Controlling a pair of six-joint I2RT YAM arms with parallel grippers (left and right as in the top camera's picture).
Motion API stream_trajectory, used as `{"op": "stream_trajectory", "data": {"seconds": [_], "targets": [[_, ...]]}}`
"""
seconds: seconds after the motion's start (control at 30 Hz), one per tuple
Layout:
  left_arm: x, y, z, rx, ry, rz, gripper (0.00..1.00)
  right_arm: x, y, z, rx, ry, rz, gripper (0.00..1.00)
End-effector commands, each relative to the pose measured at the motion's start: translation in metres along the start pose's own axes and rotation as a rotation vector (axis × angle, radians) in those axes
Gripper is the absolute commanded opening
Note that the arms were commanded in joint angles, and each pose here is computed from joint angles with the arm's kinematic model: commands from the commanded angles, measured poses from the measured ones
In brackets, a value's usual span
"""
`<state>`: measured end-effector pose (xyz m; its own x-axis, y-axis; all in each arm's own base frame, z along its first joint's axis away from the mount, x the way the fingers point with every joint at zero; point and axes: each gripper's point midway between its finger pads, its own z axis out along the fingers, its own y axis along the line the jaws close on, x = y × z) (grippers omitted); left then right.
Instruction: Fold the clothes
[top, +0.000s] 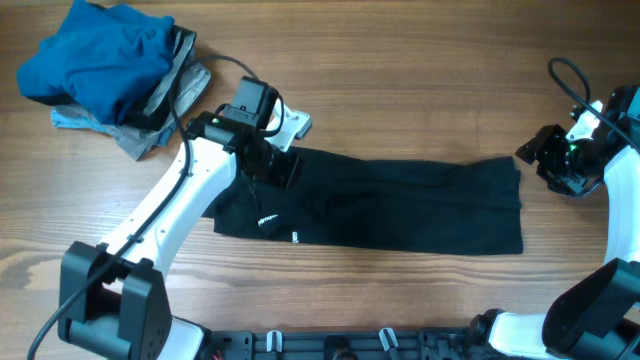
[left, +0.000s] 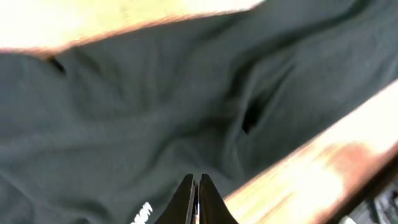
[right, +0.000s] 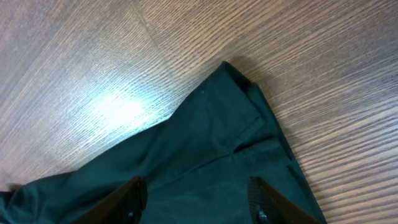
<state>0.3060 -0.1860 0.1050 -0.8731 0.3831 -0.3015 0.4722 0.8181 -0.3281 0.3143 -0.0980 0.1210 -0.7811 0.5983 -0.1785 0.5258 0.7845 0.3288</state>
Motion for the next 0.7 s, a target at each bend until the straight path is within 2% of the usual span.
{"op": "stream_trajectory", "data": {"seconds": [0.0, 0.2, 0.37, 0.43, 0.47, 0.53, 0.67], "targets": [[0.014, 0.005, 0.03, -0.014, 0.053, 0.002, 0.04, 0.004, 0.008, 0.004, -0.02, 0.009, -0.044, 0.56], [0.061, 0.01, 0.082, 0.002, 0.183, 0.02, 0.04, 0.027, 0.026, 0.033, -0.034, 0.049, -0.131, 0.57], [0.083, 0.018, 0.086, -0.028, 0.273, -0.008, 0.04, 0.047, 0.026, 0.069, -0.038, 0.068, -0.108, 0.39], [0.087, 0.024, 0.084, -0.063, 0.29, -0.012, 0.04, 0.054, 0.02, 0.083, -0.034, 0.083, -0.089, 0.4], [0.089, 0.027, 0.083, -0.075, 0.3, -0.015, 0.04, 0.057, 0.017, 0.089, -0.034, 0.093, -0.092, 0.45], [0.091, 0.029, 0.083, -0.088, 0.305, -0.027, 0.04, 0.061, 0.014, 0.097, -0.031, 0.105, -0.122, 0.47], [0.091, 0.032, 0.082, -0.111, 0.305, -0.051, 0.04, 0.063, 0.009, 0.109, -0.031, 0.11, -0.14, 0.43]]}}
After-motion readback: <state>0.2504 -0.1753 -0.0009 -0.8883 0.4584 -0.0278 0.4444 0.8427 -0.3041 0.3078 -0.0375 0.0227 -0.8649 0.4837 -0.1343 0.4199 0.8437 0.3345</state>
